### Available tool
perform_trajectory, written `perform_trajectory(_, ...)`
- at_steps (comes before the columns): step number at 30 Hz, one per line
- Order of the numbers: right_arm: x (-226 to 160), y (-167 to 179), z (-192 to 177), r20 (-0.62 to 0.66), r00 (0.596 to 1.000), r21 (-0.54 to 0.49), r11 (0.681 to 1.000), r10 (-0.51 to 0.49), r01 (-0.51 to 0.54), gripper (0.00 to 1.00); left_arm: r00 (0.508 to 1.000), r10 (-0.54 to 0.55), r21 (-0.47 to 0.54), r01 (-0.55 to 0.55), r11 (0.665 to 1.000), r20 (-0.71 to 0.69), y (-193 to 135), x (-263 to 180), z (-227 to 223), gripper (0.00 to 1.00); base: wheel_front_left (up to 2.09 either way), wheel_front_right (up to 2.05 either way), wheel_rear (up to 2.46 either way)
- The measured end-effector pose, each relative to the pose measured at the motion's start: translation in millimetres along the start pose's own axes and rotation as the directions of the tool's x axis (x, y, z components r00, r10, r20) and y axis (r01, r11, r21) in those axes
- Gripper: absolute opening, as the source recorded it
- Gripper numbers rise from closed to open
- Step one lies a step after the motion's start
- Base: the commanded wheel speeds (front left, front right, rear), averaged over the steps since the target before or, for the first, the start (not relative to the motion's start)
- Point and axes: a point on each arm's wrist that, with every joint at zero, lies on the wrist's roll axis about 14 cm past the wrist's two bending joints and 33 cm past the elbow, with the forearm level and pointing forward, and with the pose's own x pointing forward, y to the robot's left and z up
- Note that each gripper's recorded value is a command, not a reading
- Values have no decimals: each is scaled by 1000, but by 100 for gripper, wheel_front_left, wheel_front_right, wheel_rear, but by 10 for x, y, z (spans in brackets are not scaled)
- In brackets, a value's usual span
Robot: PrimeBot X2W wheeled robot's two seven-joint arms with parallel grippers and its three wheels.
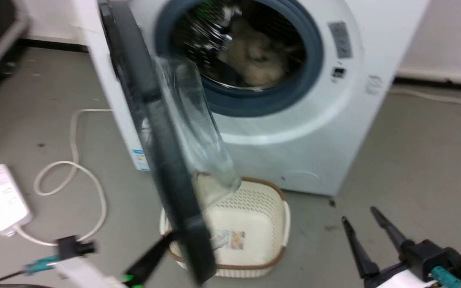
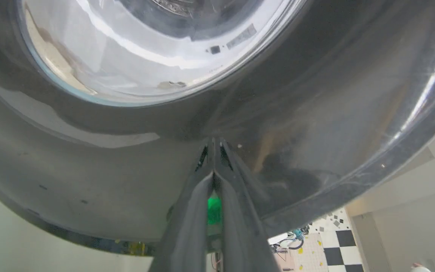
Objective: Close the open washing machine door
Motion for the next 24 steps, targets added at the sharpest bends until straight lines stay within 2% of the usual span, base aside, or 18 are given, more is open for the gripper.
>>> perform_trajectory(4, -77, -270, -70, -23, 997, -7, 997, -77, 77, 100, 996, -40, -54, 36, 998, -79, -39, 448, -340, 0, 0, 0, 0)
perform_trajectory(11, -267, -643, -175, -63, 977, -12, 979, -204, 204, 100, 989, -78, -105, 65, 992, -124, -59, 1295, -630, 0, 0, 0, 0)
perform_trajectory(16, -497, -915, -244, -96, 944, -11, 949, -315, 315, 100, 985, -99, -114, 84, 990, -138, -96, 1913, -809, 0, 0, 0, 0)
perform_trajectory(24, -853, -1168, -361, -156, 880, -25, 893, -448, 450, 100, 995, -86, -110, 79, 991, -58, -78, 2768, -856, 0, 0, 0, 0)
